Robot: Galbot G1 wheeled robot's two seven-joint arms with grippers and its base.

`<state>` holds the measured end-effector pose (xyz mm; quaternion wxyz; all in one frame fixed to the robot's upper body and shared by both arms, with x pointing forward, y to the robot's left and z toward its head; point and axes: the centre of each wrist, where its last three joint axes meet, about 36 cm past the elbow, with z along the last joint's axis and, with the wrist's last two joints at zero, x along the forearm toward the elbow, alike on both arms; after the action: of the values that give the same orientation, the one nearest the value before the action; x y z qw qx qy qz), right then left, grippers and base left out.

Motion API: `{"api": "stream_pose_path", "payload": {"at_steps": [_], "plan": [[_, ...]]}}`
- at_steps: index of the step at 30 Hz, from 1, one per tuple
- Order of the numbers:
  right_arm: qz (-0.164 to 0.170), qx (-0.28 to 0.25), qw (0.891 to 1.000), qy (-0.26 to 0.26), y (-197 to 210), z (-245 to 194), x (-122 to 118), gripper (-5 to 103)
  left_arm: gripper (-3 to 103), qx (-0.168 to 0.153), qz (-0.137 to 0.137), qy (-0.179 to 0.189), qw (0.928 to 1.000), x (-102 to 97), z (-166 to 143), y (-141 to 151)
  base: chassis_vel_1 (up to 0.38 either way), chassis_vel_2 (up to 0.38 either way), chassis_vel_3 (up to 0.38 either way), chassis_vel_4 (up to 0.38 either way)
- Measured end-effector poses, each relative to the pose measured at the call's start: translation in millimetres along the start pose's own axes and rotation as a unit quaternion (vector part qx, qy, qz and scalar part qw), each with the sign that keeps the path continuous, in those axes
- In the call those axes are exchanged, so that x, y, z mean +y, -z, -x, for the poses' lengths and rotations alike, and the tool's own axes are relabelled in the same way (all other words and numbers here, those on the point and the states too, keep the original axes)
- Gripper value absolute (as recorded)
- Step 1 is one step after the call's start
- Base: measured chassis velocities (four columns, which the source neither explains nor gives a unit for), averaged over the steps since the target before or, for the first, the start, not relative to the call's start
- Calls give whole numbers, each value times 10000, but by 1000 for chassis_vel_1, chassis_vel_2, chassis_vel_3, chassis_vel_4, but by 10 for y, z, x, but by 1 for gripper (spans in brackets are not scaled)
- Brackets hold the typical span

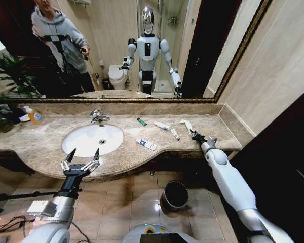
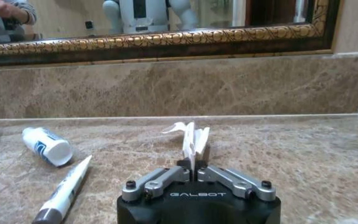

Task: Pick up the trash from the sink and place it in the trash bin.

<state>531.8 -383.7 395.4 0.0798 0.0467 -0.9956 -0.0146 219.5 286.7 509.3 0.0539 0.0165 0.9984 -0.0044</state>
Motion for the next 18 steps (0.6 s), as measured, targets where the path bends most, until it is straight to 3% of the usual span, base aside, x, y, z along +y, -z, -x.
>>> {"api": "stream_pose_path", "payload": {"at_steps": [1, 11, 14, 17, 18], "plan": [[-4, -11, 10000, -9, 1, -45, -6, 1, 100, 0, 0, 0, 10000, 0, 0, 0, 0, 0, 0, 0], [-117, -430, 9990, -32, 217, -595, 25, 0, 100, 0, 0, 0, 10000, 0, 0, 0, 0, 0, 0, 0], [-128, -656, 9978, 28, 273, -918, 57, 0, 100, 0, 0, 0, 10000, 0, 0, 0, 0, 0, 0, 0], [-148, -773, 9968, 135, 68, -1575, 175, 0, 100, 0, 0, 0, 10000, 0, 0, 0, 0, 0, 0, 0], [-148, -773, 9968, 135, 68, -1575, 175, 0, 100, 0, 0, 0, 10000, 0, 0, 0, 0, 0, 0, 0]]}}
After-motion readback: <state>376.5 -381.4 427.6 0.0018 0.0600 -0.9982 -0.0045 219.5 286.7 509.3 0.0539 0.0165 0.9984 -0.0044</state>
